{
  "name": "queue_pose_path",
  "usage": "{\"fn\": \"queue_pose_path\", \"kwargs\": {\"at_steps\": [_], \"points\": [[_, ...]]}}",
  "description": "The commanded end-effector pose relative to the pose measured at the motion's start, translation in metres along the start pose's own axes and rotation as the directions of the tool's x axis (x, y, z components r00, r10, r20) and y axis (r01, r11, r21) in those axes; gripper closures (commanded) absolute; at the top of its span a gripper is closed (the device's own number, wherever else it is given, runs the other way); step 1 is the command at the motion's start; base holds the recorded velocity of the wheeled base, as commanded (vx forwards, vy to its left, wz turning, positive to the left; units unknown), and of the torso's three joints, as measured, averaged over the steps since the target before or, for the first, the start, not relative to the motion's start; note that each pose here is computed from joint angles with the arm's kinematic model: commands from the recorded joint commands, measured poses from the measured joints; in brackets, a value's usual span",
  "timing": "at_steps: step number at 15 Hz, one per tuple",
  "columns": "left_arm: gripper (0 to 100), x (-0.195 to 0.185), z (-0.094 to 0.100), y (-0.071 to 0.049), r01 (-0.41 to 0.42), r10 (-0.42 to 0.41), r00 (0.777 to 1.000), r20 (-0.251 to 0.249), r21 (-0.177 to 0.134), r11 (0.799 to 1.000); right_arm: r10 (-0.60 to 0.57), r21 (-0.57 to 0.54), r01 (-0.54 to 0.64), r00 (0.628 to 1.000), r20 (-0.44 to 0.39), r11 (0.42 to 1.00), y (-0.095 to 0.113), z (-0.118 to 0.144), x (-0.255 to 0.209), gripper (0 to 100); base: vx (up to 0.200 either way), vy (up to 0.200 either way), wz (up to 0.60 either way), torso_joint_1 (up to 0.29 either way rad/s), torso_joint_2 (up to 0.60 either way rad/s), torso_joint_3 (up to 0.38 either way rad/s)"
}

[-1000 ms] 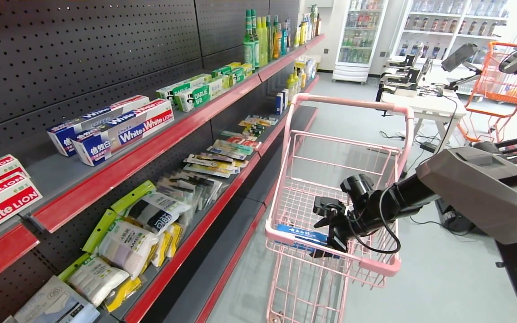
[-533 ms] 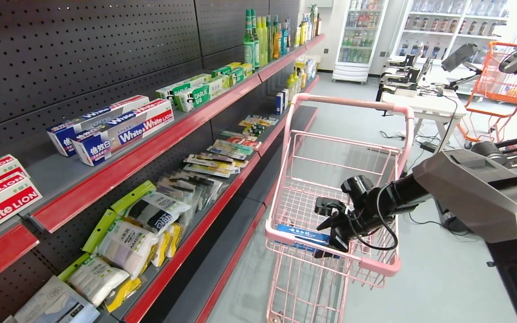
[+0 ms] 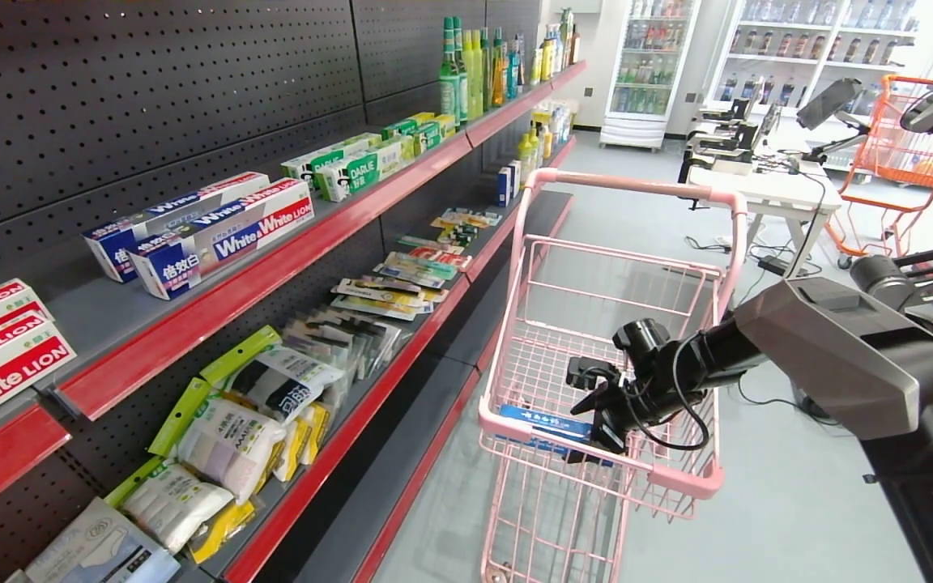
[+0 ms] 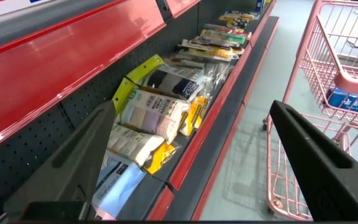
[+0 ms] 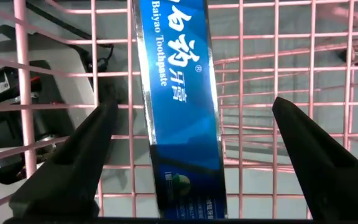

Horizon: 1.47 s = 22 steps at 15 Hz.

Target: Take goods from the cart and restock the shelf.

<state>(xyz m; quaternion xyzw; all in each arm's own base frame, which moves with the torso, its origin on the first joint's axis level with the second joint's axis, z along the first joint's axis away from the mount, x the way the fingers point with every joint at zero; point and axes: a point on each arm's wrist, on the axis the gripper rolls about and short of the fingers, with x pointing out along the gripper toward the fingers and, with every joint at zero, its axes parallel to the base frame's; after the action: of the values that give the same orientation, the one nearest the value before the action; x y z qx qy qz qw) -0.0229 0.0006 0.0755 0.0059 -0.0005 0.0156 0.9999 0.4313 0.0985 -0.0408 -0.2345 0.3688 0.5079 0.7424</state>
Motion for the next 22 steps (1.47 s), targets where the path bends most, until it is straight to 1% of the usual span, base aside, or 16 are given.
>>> {"fn": "queue_pose_path", "kwargs": {"at_steps": [1, 13, 20, 21, 22], "points": [[0, 0.000, 0.000, 0.000, -0.001, 0.001, 1.000, -0.001, 0.000, 1.000, 0.002, 0.003, -0.002, 1.000, -0.007, 1.000, -0.001, -0.003, 0.005, 0, 0.000, 0.000, 0.00, 0.000, 0.00, 0.000], [0, 0.000, 0.000, 0.000, -0.001, 0.001, 1.000, -0.001, 0.000, 1.000, -0.022, -0.020, 0.021, 1.000, -0.017, 1.000, -0.003, 0.003, 0.011, 0, 0.000, 0.000, 0.00, 0.000, 0.00, 0.000], [0, 0.000, 0.000, 0.000, -0.001, 0.001, 1.000, -0.001, 0.000, 1.000, -0.021, -0.019, 0.020, 1.000, -0.020, 1.000, -0.004, 0.001, 0.015, 0, 0.000, 0.000, 0.00, 0.000, 0.00, 0.000], [0, 0.000, 0.000, 0.000, 0.001, -0.001, 1.000, -0.001, 0.000, 1.000, -0.022, -0.017, 0.021, 1.000, -0.020, 1.000, -0.005, 0.001, 0.015, 100, 0.000, 0.000, 0.00, 0.000, 0.00, 0.000], [0, 0.000, 0.000, 0.000, -0.001, 0.001, 1.000, -0.001, 0.000, 1.000, -0.022, -0.017, 0.021, 1.000, -0.020, 1.000, -0.005, 0.001, 0.015, 100, 0.000, 0.000, 0.00, 0.000, 0.00, 0.000]]}}
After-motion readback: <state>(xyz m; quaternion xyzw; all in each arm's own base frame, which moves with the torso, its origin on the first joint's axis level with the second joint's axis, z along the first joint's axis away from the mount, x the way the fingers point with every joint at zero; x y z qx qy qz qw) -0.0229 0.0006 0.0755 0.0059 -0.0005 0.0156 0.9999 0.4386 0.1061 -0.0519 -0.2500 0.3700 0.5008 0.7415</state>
